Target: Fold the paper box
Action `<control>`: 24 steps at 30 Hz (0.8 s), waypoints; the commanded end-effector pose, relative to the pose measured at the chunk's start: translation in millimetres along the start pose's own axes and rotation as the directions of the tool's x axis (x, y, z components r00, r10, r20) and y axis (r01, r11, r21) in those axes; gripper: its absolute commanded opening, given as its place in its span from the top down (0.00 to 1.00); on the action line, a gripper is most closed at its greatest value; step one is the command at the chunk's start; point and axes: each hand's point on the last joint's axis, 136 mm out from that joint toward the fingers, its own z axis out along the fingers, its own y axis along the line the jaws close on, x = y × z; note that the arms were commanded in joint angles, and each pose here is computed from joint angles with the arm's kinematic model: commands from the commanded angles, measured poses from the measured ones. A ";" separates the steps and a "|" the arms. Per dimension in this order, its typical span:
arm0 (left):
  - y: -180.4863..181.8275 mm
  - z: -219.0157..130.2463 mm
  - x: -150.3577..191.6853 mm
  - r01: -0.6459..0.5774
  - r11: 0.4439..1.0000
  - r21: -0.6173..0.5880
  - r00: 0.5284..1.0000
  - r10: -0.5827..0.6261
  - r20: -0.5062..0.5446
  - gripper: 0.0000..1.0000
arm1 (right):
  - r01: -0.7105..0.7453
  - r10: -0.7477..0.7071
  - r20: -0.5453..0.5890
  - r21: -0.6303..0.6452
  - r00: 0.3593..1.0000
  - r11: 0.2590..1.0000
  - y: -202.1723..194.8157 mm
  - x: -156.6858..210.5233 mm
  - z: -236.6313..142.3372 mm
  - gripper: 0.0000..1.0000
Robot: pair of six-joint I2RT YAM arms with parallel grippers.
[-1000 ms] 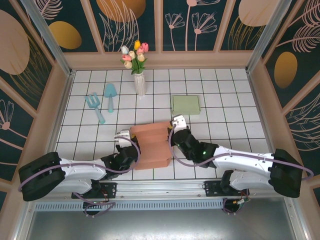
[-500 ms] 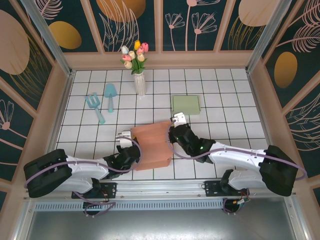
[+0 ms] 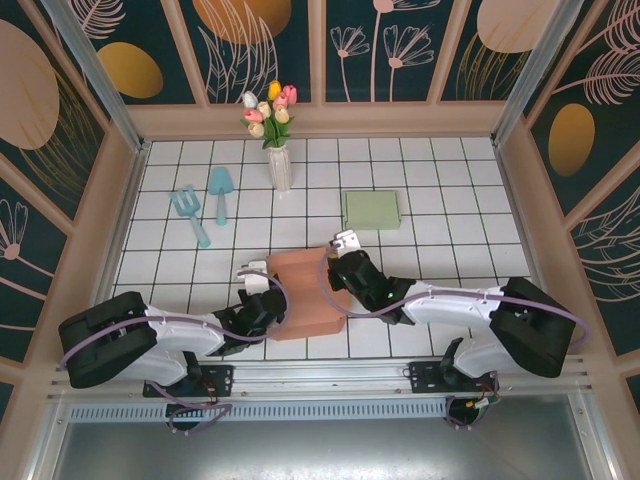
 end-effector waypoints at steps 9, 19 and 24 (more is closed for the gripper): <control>-1.2 -1.8 -7.1 0.046 0.999 -0.013 0.999 -0.045 0.021 1.00 | -0.132 0.133 -0.015 0.052 0.991 0.990 -35.4 26.1 -3.2 0.89; -5.0 -1.5 -5.9 0.046 0.999 0.005 0.999 -0.046 0.012 1.00 | -0.132 0.144 -0.075 0.153 0.987 0.979 -68.6 53.2 9.0 0.89; -9.6 -0.5 -5.0 0.051 0.998 0.022 0.999 -0.051 0.005 1.00 | -0.119 0.134 -0.100 0.142 0.986 0.983 -64.7 61.0 18.1 0.88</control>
